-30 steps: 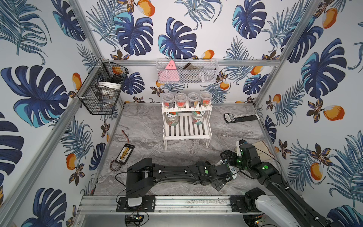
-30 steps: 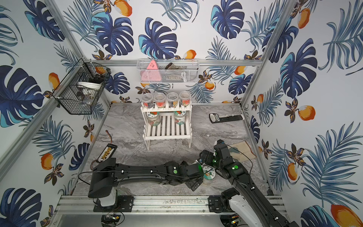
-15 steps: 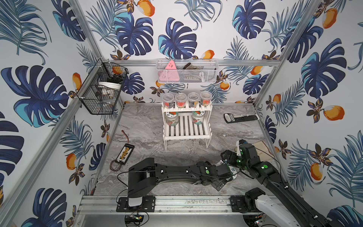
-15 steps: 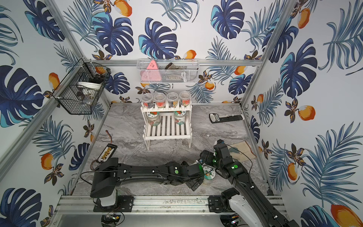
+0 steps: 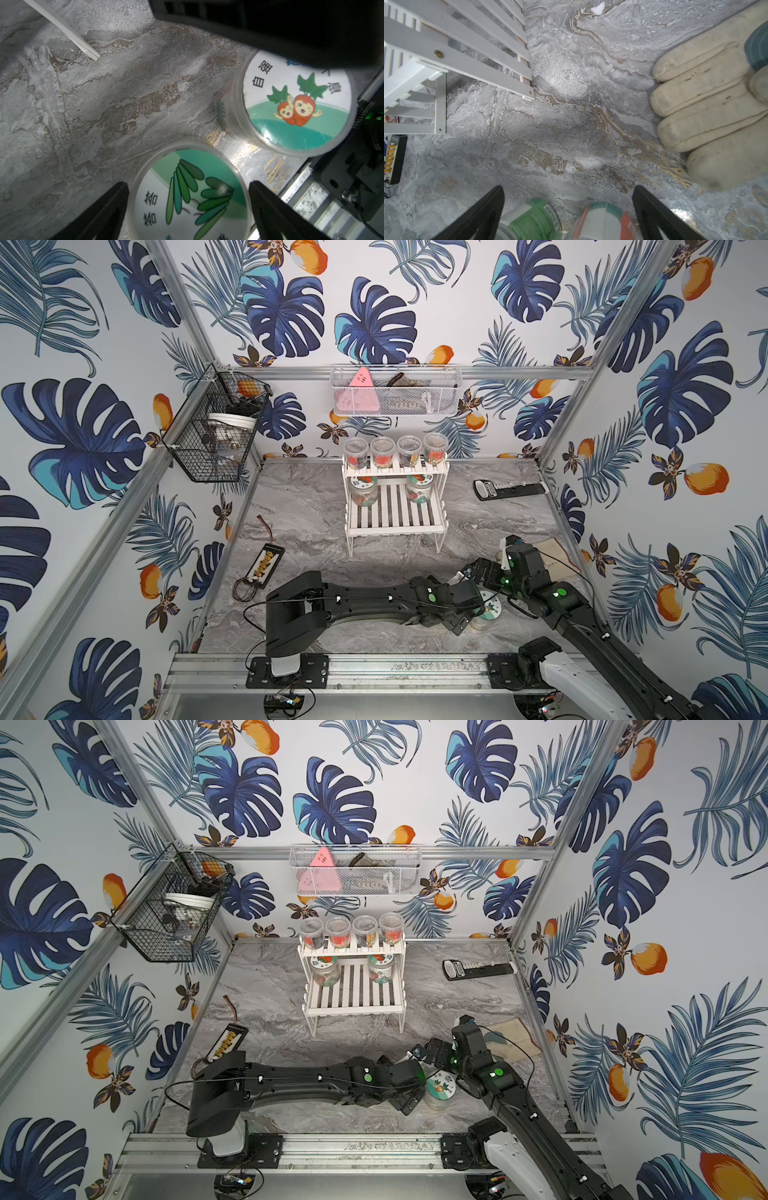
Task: Place the seed container on the shelf
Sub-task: Pick up the seed jar at the center of the board.
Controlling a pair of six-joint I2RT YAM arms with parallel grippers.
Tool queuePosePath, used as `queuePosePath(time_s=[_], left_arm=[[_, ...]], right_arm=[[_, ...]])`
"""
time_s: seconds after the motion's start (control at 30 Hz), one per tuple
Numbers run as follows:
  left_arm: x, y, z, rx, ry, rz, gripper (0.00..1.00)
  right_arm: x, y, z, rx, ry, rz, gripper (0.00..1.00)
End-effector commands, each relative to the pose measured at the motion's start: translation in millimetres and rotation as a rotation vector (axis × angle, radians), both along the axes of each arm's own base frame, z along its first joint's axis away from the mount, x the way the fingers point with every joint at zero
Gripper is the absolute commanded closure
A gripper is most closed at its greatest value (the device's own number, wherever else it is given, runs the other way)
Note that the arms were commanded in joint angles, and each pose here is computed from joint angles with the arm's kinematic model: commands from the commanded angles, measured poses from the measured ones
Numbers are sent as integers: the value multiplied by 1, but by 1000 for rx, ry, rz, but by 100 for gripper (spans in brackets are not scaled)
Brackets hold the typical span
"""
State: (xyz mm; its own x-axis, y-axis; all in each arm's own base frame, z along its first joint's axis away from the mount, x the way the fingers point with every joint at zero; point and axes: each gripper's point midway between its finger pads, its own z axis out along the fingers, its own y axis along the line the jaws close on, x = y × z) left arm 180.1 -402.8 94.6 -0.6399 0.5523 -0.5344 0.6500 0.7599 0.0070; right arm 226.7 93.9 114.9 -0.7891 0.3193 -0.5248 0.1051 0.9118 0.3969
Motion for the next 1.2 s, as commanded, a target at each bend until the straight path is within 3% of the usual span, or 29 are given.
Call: queuePosePath(time_s=[0.0, 0.27, 0.57, 0.9, 1.17], left_arm=[[-7, 13, -8, 54, 40, -1, 2], [0, 25, -9, 100, 9, 50, 6], [14, 73, -8, 142, -6, 231, 8], [23, 164, 2, 105, 2, 528, 9], [22, 190, -6, 86, 65, 591, 7]], right_arm=[[5, 14, 13, 68, -35, 43, 0], [6, 13, 14, 57, -40, 46, 0], [9, 17, 21, 48, -67, 81, 0], [12, 61, 32, 191, -120, 297, 0], [7, 87, 40, 226, -190, 436, 3]])
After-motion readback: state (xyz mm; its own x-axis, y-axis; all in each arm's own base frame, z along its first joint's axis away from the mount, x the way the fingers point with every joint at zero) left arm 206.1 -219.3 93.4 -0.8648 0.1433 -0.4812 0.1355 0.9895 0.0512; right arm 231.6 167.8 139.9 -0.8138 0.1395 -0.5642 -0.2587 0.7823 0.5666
